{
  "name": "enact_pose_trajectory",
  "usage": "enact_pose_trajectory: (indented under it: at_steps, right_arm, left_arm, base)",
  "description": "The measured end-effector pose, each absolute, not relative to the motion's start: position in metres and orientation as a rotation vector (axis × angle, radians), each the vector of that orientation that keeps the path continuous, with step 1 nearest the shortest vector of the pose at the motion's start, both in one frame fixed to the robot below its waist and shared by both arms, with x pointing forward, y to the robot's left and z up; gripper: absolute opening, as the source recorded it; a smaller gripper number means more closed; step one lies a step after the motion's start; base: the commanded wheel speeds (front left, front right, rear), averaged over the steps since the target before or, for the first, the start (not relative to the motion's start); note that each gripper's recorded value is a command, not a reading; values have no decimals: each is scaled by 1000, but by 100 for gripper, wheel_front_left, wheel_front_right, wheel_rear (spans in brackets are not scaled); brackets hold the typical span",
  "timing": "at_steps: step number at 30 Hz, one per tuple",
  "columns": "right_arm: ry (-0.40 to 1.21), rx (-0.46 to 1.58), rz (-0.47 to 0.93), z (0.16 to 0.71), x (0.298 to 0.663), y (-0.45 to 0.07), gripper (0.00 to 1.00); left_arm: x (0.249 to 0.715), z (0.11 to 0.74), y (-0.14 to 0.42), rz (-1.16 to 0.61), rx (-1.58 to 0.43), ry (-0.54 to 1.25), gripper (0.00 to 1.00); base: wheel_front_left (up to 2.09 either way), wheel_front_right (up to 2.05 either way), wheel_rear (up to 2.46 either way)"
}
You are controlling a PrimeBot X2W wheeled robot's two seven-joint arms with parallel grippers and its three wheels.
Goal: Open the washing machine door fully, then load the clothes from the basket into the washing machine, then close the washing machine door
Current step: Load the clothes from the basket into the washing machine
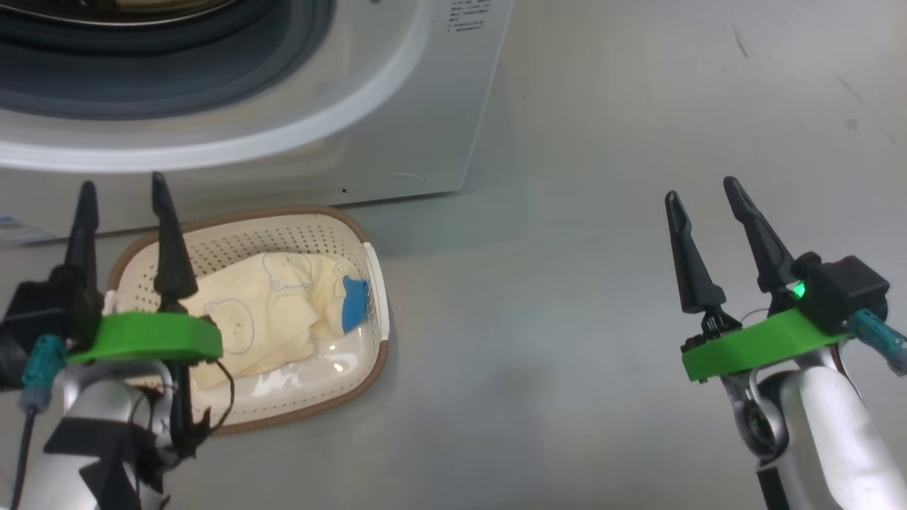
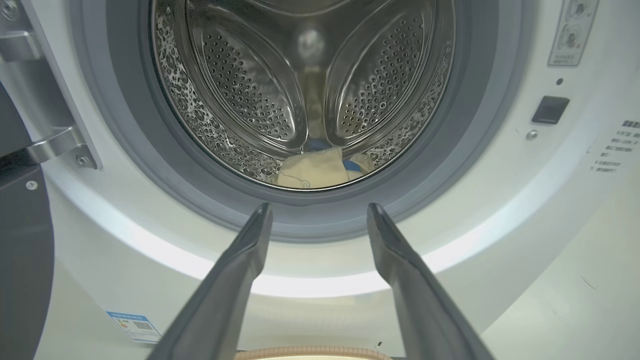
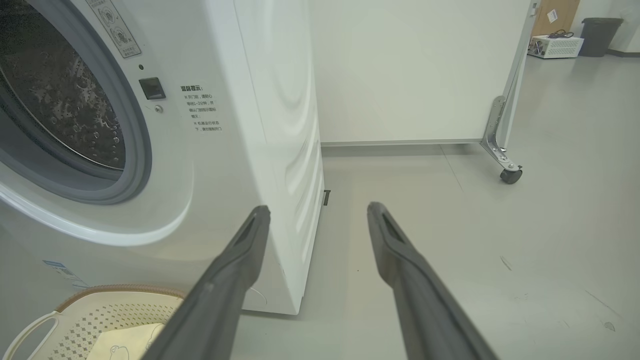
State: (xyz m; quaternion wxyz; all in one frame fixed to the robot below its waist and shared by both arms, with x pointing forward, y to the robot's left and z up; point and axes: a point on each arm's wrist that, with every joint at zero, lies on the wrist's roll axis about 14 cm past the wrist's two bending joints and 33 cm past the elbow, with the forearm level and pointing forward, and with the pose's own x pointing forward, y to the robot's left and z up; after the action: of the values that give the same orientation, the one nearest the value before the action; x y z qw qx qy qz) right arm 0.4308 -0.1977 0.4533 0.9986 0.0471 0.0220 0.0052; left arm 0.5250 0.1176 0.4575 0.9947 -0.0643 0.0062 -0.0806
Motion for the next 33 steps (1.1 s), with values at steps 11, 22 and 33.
enact_pose_trajectory:
  at_steps: [11, 22, 33]
  right_arm:
    - [29, 72, 58, 469, 407, -181, 100]
    - [12, 66, 89, 489, 381, -170, 100]
    - [13, 54, 98, 498, 358, -167, 100]
  left_arm:
    - [451, 460, 123, -144, -145, 71, 100]
    - [403, 478, 139, -94, -145, 49, 100]
    - [380, 491, 137, -104, -137, 20, 100]
  base:
    - [0, 0, 0]
    - [0, 0, 0]
    - [0, 0, 0]
